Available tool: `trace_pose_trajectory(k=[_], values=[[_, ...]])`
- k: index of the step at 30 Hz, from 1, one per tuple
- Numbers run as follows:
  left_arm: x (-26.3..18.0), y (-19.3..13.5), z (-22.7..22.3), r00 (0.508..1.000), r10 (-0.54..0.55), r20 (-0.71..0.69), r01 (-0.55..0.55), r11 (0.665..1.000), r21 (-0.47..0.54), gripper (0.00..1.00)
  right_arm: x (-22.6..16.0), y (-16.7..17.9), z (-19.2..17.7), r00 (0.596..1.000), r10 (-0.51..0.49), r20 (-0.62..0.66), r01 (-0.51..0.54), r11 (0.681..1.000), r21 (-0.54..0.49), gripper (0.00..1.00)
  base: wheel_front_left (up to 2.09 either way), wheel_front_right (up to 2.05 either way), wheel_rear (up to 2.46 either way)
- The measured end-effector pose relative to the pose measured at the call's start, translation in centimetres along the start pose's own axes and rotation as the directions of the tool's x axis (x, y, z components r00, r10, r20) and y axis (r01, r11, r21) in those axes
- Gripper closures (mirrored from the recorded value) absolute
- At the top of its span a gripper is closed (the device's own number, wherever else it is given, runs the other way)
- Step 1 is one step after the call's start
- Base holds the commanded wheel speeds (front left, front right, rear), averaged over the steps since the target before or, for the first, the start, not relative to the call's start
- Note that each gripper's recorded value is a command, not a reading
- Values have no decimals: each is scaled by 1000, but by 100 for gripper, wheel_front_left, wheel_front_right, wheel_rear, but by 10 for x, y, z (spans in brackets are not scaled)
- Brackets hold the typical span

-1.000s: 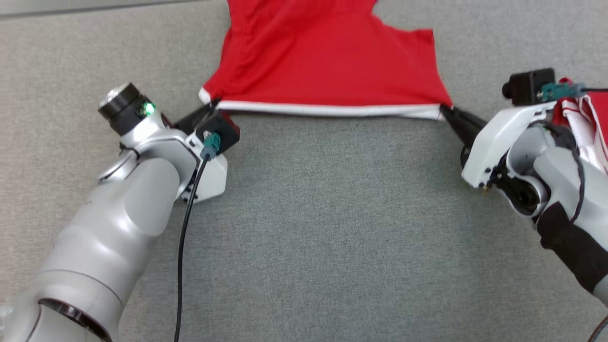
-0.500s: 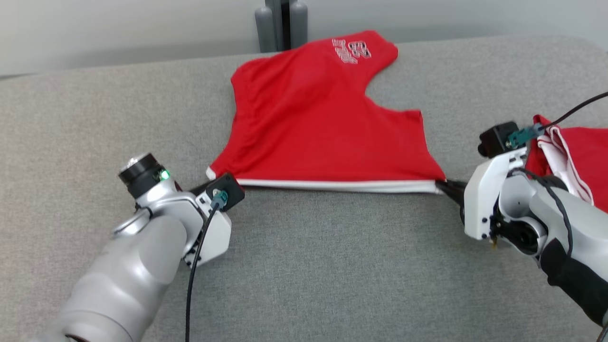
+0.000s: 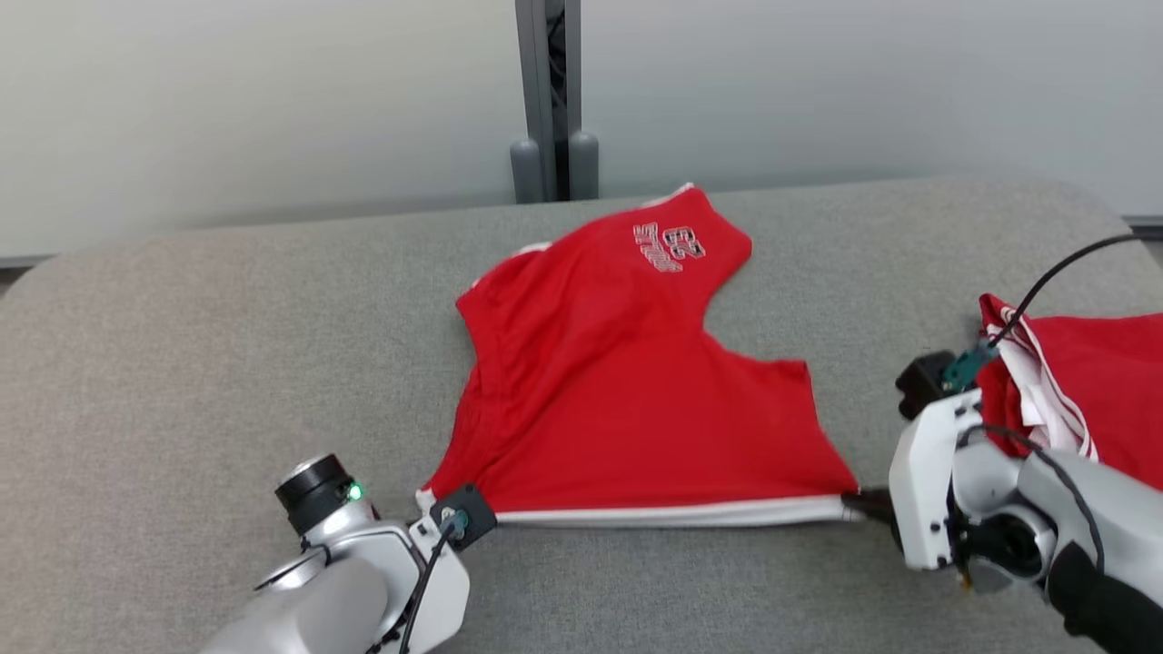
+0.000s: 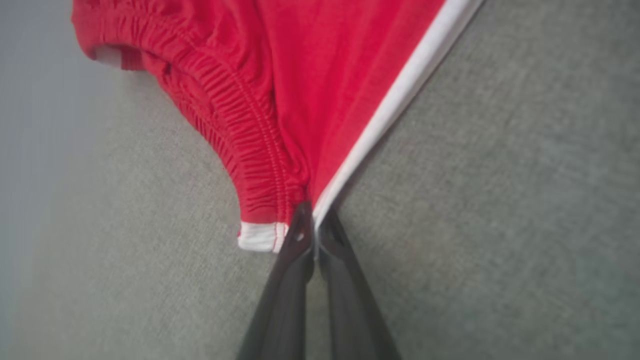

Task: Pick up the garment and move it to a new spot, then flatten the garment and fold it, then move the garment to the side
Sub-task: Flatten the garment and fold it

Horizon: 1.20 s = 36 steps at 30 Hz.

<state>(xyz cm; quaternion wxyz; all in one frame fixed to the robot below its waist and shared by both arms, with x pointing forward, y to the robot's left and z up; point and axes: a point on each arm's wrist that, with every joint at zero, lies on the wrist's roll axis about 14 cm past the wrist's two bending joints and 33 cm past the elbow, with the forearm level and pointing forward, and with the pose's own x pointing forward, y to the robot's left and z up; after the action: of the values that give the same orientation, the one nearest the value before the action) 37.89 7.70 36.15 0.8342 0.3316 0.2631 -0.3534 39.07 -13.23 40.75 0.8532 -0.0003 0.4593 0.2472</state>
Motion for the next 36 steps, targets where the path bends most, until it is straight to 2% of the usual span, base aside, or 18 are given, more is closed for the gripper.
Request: trace_pose_trajectory(k=[4, 12, 23, 29, 36], values=[[-12, -6, -6, 1000, -23, -20, 24, 1000, 9, 100, -8, 12, -20, 997, 29, -68, -29, 1000, -1, 100, 0, 0, 0], [-37, -14, -10, 995, -83, -62, 80, 996, -46, 100, -26, 20, -52, 977, 74, -202, -69, 997, 30, 100, 0, 0, 0], [-76, -48, -13, 963, -244, -115, 227, 964, -140, 100, -43, 25, -74, 952, 122, -280, -112, 992, 52, 100, 0, 0, 0], [-98, -65, -19, 937, -311, -161, 288, 946, -151, 100, -53, 34, -89, 927, 168, -335, -153, 986, 71, 100, 0, 0, 0], [-108, -73, -17, 925, -347, -154, 321, 932, -171, 100, -62, 34, -104, 912, 182, -368, -167, 983, 72, 100, 0, 0, 0]])
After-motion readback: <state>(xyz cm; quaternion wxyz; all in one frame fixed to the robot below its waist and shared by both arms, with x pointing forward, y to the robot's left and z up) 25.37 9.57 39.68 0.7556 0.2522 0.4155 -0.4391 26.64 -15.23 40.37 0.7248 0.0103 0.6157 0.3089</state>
